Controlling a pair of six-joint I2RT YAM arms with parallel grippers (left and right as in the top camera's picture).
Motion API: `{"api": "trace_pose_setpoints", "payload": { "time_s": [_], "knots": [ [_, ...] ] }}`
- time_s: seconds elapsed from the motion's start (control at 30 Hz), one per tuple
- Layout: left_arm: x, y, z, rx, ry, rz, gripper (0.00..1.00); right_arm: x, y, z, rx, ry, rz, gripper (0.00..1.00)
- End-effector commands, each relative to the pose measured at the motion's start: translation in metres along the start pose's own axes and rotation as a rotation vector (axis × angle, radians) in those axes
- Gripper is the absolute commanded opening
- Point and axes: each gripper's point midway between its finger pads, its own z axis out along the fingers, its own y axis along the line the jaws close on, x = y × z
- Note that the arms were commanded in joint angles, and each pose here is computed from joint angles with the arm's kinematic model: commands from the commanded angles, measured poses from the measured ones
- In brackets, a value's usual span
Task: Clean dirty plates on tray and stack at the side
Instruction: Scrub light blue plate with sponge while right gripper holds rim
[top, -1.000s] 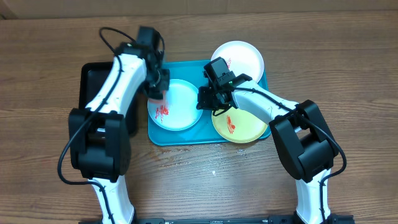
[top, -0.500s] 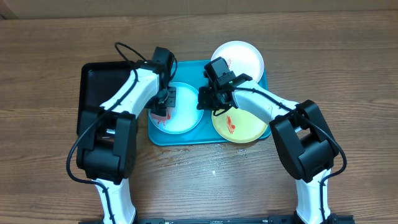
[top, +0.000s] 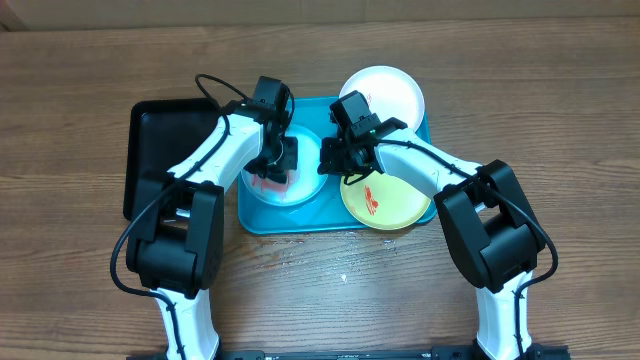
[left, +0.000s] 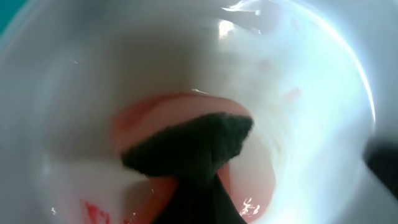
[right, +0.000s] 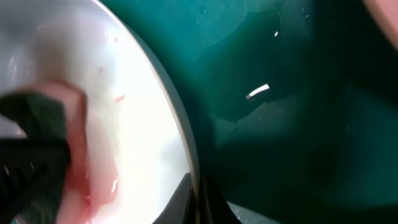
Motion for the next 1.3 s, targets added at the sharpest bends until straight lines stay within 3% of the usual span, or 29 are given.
{"api": "trace_pose_setpoints", "payload": {
  "time_s": [0.0,0.13,0.27,0.37,0.53,0.6,0.67,0.77,0.9,1.1,1.27],
  "knots": [
    [-0.023,0.05,-0.003,-0.242,-0.136,-0.178,0.04,0.009,-0.002,0.008,0.004,0.034,0.002,0.04],
    [-0.023,0.074,-0.014,-0.407,-0.185,-0.22,0.04,0.009,-0.002,0.008,0.003,0.032,0.002,0.04],
    [-0.003,0.059,-0.01,-0.385,-0.103,-0.173,0.04,0.007,-0.001,0.008,-0.001,0.027,0.0,0.04],
    [0.019,0.024,-0.002,-0.24,0.014,-0.056,0.04,0.008,-0.001,0.008,0.0,0.028,0.0,0.04],
    [0.063,-0.06,-0.004,0.192,0.2,0.292,0.04,0.008,-0.001,0.008,0.0,0.028,0.0,0.04],
    [0.073,-0.072,-0.007,0.254,0.224,0.348,0.04,0.008,-0.001,0.008,0.0,0.028,0.001,0.04],
    [0.07,-0.07,-0.005,0.225,0.213,0.352,0.04,0.008,-0.001,0.008,-0.001,0.027,0.001,0.04],
    [0.054,-0.054,0.0,0.116,0.159,0.255,0.04,0.008,-0.002,0.008,0.0,0.028,0.001,0.04],
    [0.025,-0.014,0.003,-0.065,0.053,0.006,0.04,0.008,-0.002,0.008,0.001,0.029,0.008,0.04],
    [0.027,0.083,-0.019,-0.502,-0.069,-0.475,0.04,0.006,-0.043,0.002,0.169,-0.002,0.279,0.04],
    [0.032,0.091,-0.024,-0.55,-0.041,-0.41,0.04,0.002,-0.046,0.002,0.165,-0.012,0.297,0.04]
  ]
}}
